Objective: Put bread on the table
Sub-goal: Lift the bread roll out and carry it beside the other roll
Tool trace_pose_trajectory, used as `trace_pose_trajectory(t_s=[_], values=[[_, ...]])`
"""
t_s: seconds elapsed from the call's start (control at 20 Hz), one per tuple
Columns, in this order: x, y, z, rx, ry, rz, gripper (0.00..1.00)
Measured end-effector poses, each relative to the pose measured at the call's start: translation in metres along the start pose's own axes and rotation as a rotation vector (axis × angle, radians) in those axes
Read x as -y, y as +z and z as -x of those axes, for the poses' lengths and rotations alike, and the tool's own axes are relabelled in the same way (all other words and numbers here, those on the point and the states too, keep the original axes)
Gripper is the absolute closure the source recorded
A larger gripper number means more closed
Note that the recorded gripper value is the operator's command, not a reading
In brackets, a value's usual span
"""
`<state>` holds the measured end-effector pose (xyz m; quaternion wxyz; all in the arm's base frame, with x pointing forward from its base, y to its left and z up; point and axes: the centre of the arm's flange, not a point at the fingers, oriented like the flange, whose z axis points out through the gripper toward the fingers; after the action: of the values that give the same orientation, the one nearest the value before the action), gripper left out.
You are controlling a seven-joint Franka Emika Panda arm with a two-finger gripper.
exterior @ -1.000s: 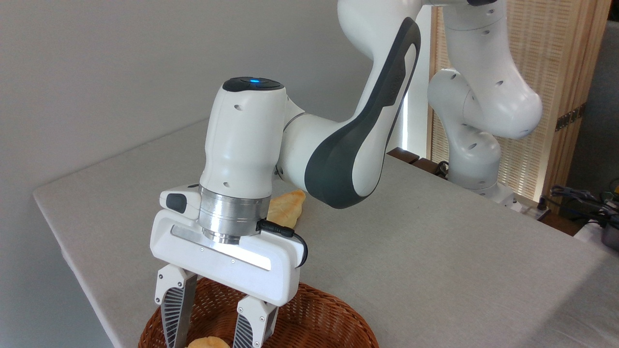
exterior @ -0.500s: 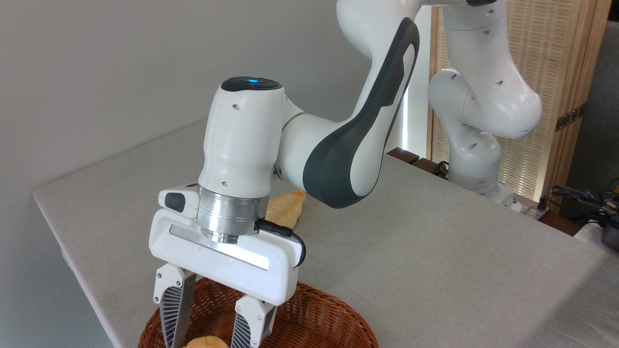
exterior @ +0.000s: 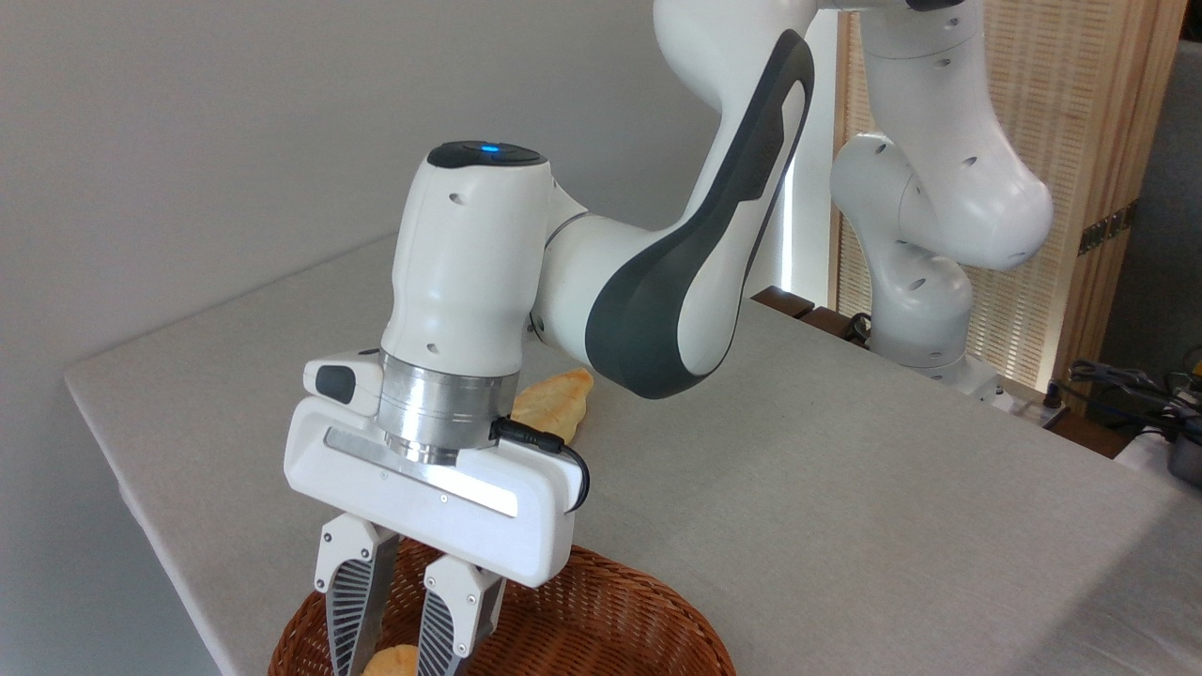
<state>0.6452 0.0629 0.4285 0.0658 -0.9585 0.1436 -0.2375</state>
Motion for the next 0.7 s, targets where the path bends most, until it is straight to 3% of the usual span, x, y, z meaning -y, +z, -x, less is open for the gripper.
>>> trace_pose_trajectory(t_s=[0.15,0.3,0.5,0.7], values=[[-0.002,-0.025,-0.008,-0.011,0.004,0.011,0.5],[-0.026,-0.065,-0.019,0.02,0.039,0.073,0.48],[-0.066,-0.112,-0.023,0.091,0.102,0.156,0.48],[-0.093,-0.134,-0.005,0.201,0.174,0.228,0.44]])
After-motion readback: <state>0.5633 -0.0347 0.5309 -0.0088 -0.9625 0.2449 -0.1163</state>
